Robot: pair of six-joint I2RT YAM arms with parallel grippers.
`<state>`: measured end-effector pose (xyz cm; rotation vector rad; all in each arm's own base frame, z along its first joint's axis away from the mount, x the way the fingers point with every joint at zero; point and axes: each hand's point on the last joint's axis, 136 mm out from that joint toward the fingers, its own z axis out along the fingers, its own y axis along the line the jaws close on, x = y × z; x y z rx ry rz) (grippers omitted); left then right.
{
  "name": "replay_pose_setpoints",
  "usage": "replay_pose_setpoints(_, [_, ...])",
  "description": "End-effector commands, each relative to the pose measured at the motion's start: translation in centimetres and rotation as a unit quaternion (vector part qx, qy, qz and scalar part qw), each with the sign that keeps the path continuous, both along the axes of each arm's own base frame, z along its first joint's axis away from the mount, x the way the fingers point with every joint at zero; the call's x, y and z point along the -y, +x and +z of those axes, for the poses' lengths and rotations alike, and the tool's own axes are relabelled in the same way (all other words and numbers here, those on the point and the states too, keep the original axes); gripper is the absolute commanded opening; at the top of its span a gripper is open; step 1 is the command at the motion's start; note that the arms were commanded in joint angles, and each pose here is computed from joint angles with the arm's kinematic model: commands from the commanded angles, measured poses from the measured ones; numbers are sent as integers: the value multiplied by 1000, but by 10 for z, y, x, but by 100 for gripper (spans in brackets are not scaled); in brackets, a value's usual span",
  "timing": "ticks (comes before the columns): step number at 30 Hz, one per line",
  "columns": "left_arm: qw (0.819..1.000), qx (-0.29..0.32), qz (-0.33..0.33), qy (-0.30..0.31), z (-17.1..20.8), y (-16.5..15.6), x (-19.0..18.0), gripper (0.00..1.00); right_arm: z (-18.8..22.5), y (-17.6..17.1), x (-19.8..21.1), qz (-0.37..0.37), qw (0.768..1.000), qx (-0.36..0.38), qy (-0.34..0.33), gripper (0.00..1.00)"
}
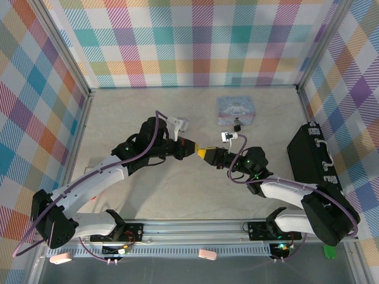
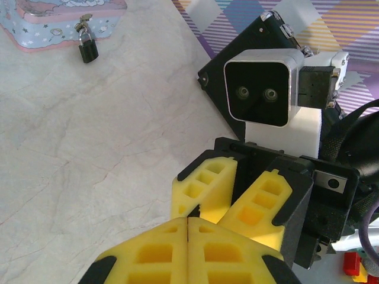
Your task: Unlock the padlock with the key
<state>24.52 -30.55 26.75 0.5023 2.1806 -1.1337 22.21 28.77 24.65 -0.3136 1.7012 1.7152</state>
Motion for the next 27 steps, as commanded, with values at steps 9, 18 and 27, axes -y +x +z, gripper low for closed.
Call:
replay_pose_setpoints(9, [1000,21,18,3,8,13,-4,0,14,-7,4,1,999,31,13,8])
replay_pose_setpoints(18, [999,16,37,17,-1,21,-6,14,-6,9,16,-65,995,-40,-61,0])
replay_pose_setpoints(27, [990,-3,137,23,-21,61,-13,41,-19,16,121,-290,899,-78,-317,0])
